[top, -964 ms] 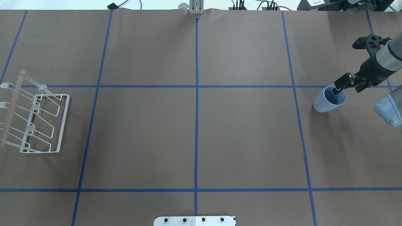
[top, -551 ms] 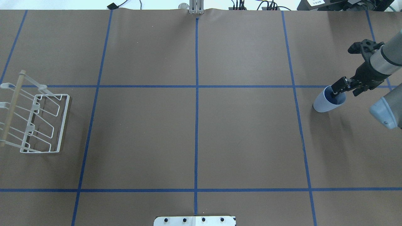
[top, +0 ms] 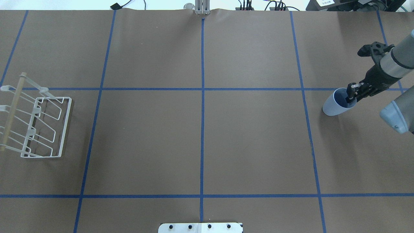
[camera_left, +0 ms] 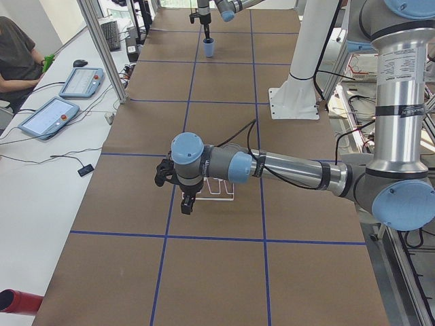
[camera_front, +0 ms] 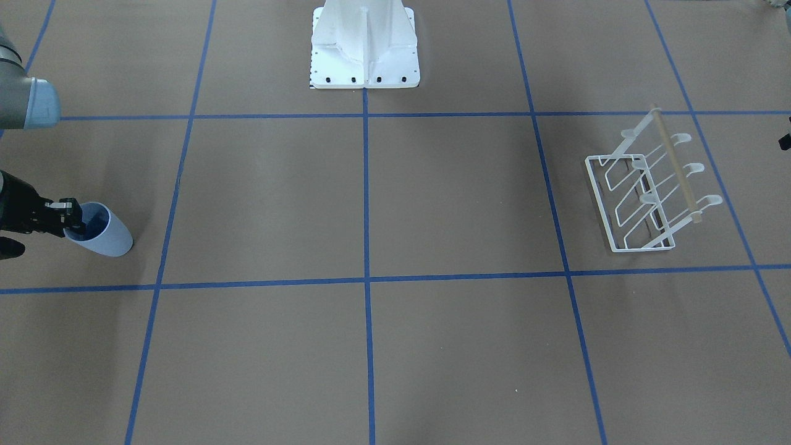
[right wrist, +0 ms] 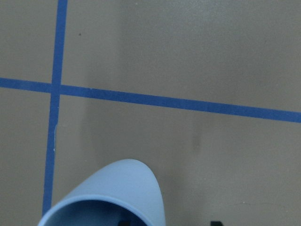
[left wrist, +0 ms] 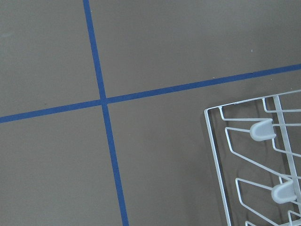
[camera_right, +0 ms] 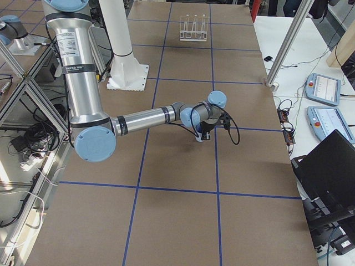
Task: Hang cup on cup holder
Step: 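Lift the cup with the right gripper and tip it sideways toward center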
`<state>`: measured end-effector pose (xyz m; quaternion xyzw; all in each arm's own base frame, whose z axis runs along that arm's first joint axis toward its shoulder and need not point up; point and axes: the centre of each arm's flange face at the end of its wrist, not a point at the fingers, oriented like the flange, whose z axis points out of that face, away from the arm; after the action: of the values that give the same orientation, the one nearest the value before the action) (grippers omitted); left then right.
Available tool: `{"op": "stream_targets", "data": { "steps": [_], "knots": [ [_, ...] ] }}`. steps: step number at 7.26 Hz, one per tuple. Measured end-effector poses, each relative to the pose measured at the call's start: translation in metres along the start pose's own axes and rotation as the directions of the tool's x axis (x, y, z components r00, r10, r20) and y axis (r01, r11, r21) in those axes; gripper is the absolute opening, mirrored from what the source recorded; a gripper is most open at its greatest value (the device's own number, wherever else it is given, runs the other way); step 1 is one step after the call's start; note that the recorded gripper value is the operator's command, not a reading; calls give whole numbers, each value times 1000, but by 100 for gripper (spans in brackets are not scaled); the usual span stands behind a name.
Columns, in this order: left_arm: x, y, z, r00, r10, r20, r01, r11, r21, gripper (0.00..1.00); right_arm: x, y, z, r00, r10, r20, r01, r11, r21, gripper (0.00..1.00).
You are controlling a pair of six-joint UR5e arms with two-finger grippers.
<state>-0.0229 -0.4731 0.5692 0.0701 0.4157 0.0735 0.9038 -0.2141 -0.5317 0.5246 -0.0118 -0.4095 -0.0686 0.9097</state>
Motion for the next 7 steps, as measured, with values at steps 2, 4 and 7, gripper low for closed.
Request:
{"op": "stream_targets", "data": {
  "steps": [2,4,7],
  "knots": [
    [3,-2,-3,1000,8,0,-8,1000,6,98,-15,1,-16,999,-24,21,24,999,24,0],
    [8,-8,-5,1000,22,-1,-22,1000,13,99,-27,3,-39,998,-33,59,30,998,48,0],
    [42,-25,-27,999,-25,-20,27,997,71,99,-57,2,-71,991,36,128,-46,996,77,0]
  ]
}}
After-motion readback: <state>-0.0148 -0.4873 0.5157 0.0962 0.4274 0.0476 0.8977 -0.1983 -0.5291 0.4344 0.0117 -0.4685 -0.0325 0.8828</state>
